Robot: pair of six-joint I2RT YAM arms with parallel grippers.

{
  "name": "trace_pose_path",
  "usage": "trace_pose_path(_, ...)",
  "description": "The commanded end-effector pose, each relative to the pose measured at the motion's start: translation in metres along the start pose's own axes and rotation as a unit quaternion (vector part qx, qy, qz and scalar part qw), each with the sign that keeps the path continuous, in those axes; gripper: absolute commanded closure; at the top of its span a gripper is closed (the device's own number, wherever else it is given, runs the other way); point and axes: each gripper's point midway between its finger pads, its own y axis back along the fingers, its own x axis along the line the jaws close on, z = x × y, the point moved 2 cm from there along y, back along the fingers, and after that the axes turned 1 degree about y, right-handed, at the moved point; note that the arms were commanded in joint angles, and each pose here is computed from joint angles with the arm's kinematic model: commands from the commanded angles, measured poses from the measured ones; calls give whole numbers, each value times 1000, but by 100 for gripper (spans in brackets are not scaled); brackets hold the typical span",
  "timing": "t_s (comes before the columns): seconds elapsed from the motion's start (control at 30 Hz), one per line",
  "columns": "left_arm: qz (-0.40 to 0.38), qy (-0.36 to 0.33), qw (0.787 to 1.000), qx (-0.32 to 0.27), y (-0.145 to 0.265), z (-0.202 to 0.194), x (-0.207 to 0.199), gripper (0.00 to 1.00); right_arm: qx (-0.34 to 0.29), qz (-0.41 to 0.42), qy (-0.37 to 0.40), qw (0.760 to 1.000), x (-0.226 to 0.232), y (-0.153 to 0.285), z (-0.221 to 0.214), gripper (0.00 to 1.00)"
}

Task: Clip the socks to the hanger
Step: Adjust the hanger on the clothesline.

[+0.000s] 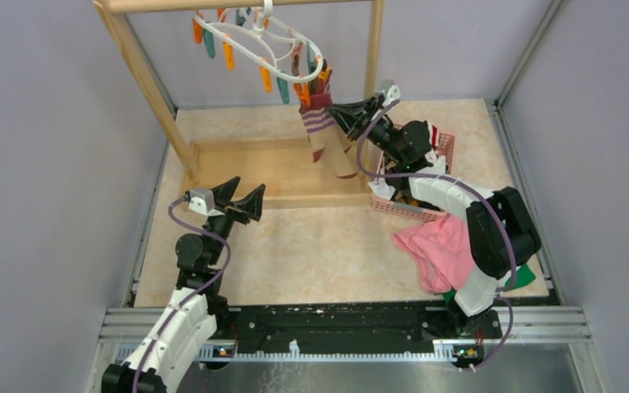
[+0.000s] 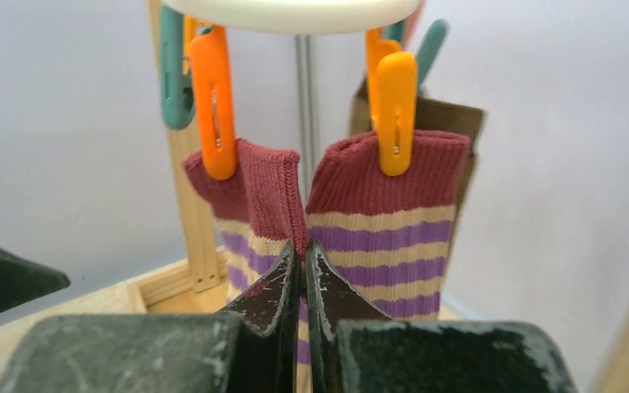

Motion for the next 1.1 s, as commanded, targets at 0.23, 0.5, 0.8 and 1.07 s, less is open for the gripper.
trace_pose_path(0.23, -24, 1, 1000, -17, -2, 11, -9, 17, -11, -108, 23, 994, -54, -10, 42, 100)
trace_pose_path(0.5, -27, 2, 999, -19, -2, 12, -10, 17, -17, -177, 28, 984, -88, -26, 54, 100)
trace_pose_path(0.8, -54, 8, 997, -46, -18, 28, -19, 17, -16, -178, 30, 983, -91, -30, 52, 100)
trace_pose_path(1.07, -200, 32, 975, -91, -74, 79, -65, 36, -9, -173, 28, 984, -88, -27, 47, 100)
